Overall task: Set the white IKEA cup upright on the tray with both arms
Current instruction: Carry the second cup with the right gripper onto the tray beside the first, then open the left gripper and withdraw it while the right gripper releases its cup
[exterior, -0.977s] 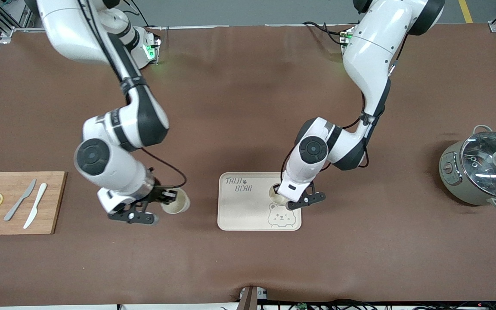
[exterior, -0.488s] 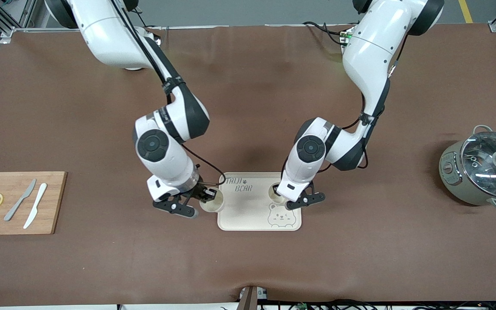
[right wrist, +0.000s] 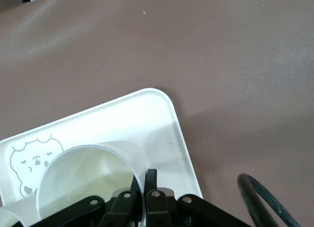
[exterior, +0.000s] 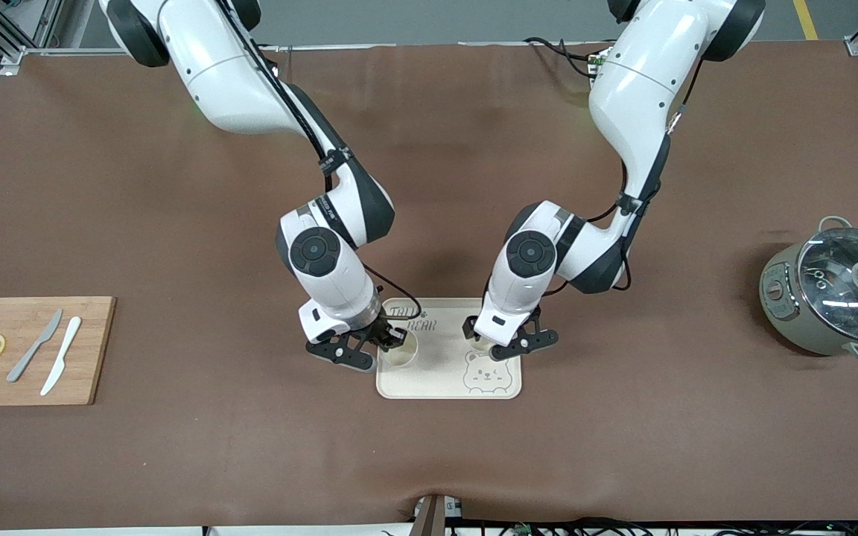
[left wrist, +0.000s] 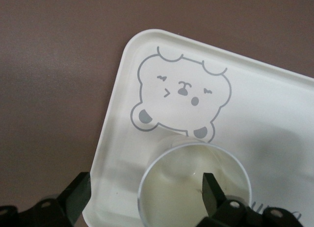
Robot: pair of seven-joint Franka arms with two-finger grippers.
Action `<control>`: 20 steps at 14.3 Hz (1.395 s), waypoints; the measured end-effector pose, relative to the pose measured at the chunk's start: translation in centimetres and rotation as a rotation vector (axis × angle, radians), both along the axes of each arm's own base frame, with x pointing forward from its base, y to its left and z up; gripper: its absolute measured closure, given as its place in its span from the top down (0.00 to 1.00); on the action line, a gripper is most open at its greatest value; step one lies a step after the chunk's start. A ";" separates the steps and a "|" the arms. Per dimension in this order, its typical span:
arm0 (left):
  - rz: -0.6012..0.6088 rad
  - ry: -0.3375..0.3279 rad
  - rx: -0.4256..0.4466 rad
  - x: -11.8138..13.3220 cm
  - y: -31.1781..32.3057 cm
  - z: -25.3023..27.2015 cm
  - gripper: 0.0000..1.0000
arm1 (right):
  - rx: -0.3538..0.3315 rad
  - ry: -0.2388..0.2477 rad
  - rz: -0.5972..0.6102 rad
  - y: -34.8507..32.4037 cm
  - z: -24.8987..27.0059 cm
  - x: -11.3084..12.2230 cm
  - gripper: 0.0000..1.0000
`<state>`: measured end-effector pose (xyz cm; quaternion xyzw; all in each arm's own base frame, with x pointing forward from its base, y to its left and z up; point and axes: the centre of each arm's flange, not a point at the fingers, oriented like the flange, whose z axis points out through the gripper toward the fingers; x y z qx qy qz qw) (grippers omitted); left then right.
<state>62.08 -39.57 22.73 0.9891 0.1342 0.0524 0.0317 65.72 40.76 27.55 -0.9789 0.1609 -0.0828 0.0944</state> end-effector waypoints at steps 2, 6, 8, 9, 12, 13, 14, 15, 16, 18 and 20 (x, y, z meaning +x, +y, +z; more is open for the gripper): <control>0.001 -0.006 -0.003 0.2 0.0 0.4 1.00 | -0.002 -0.003 0.003 0.3 -1.4 -0.1 0.04; 0.018 -0.016 0.000 1.1 0.8 3.1 1.00 | -0.007 0.000 0.009 0.7 -3.2 -0.4 0.04; 0.041 -0.007 0.015 2.0 2.6 5.8 1.00 | -0.007 -0.001 0.012 0.9 -3.7 -0.5 0.04; 0.040 -0.004 0.023 2.5 3.9 7.5 1.00 | -0.008 -0.001 0.013 1.0 -4.0 -0.6 0.04; 0.002 0.008 0.040 4.5 9.8 12.1 1.00 | -0.004 -0.010 0.018 1.4 -4.3 -0.8 0.04; -0.019 0.012 0.032 5.3 11.9 12.8 1.00 | -0.003 -0.012 0.019 1.5 -4.4 -0.8 0.04; -0.039 0.015 0.026 6.1 14.3 13.1 1.00 | -0.004 -0.012 0.019 1.5 -4.6 -0.8 0.04; -0.045 0.018 0.027 6.8 16.4 12.9 1.00 | -0.004 -0.012 0.019 1.4 -4.7 -0.8 0.05; -0.039 0.022 0.030 7.4 18.2 12.7 1.00 | -0.004 -0.013 0.019 1.4 -4.7 -0.8 0.05; -0.020 0.022 0.033 8.3 21.7 12.6 1.00 | -0.004 -0.015 0.019 1.4 -4.7 -0.8 0.19; -0.015 0.019 0.036 9.1 24.9 12.7 1.00 | -0.003 -0.020 0.018 1.4 -4.6 -0.7 0.37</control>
